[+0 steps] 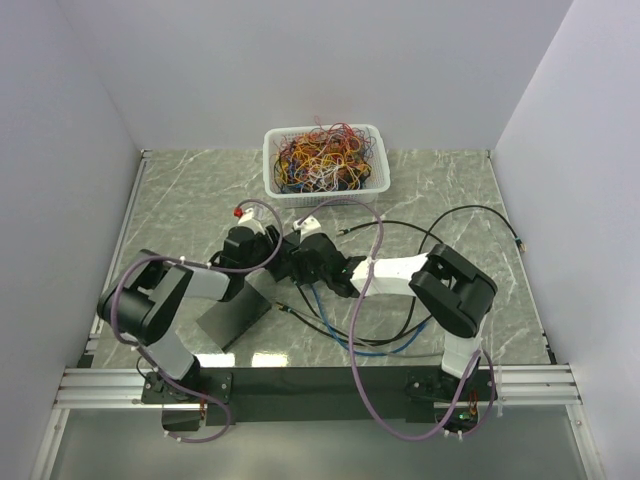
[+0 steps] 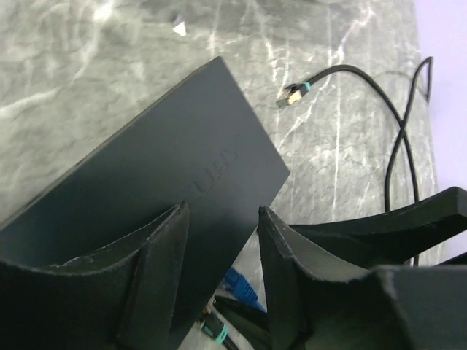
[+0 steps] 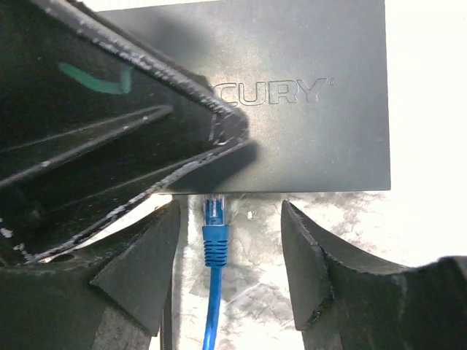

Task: Insert the plug into the switch port

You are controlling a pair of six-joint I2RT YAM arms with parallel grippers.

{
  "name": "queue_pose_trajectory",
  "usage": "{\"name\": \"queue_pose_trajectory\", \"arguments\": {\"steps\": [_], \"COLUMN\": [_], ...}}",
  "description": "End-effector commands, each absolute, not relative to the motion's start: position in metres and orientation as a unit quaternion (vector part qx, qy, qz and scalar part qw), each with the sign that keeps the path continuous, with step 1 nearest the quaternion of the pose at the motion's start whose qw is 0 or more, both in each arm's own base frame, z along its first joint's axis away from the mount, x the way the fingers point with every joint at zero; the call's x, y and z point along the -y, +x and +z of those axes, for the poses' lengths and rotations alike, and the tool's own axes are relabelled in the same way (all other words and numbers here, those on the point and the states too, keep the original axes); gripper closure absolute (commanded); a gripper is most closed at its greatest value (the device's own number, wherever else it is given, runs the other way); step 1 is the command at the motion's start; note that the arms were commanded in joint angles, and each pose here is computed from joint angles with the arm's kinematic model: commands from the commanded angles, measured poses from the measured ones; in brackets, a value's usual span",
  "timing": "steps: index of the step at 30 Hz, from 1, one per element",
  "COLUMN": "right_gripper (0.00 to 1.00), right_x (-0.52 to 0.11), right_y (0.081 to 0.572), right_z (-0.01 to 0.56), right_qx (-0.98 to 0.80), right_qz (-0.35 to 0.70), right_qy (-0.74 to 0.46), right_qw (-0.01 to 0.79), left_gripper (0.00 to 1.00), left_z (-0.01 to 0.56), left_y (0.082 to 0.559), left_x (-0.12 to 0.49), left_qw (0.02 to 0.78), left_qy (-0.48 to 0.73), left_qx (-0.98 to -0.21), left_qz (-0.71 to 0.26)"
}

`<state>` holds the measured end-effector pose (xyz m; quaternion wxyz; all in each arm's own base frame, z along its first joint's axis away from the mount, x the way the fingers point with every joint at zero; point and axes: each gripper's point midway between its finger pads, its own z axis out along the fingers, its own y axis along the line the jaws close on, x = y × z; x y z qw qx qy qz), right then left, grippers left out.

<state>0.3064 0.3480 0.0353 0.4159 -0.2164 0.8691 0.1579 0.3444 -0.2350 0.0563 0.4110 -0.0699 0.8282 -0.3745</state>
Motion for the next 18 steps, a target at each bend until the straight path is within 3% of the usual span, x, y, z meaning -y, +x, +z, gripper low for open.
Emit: {"name": "queue_pose_trajectory", "arguments": {"steps": [1, 12, 18], "right_gripper": [0.35, 0.34, 0.36], "right_x": [-0.351, -0.356, -0.365], "right_y": [0.314, 0.277, 0.234], "right_z": [0.068, 0.149, 0.153], "right_qx": [-0.852, -0.815, -0.804], "right_qz": [0.176, 0.193, 0.19], "right_qy": [-0.197, -0.232, -0.282], "right_qw": [0.451, 0.494, 0.488], "left_gripper": [0.48, 0.46, 0.45], "left_z": [0.009, 0.08, 0.117], "left_y": [0.315, 0.345, 0.333], "left_x": [0.206, 0.178, 0.161], "left_qw": [0.338, 0.411, 0.44], "left_qy": [-0.097, -0.118, -0.124], "left_qx": [-0.891, -0.868, -0.857], "left_qz": [-0.286, -0.251, -0.239]}}
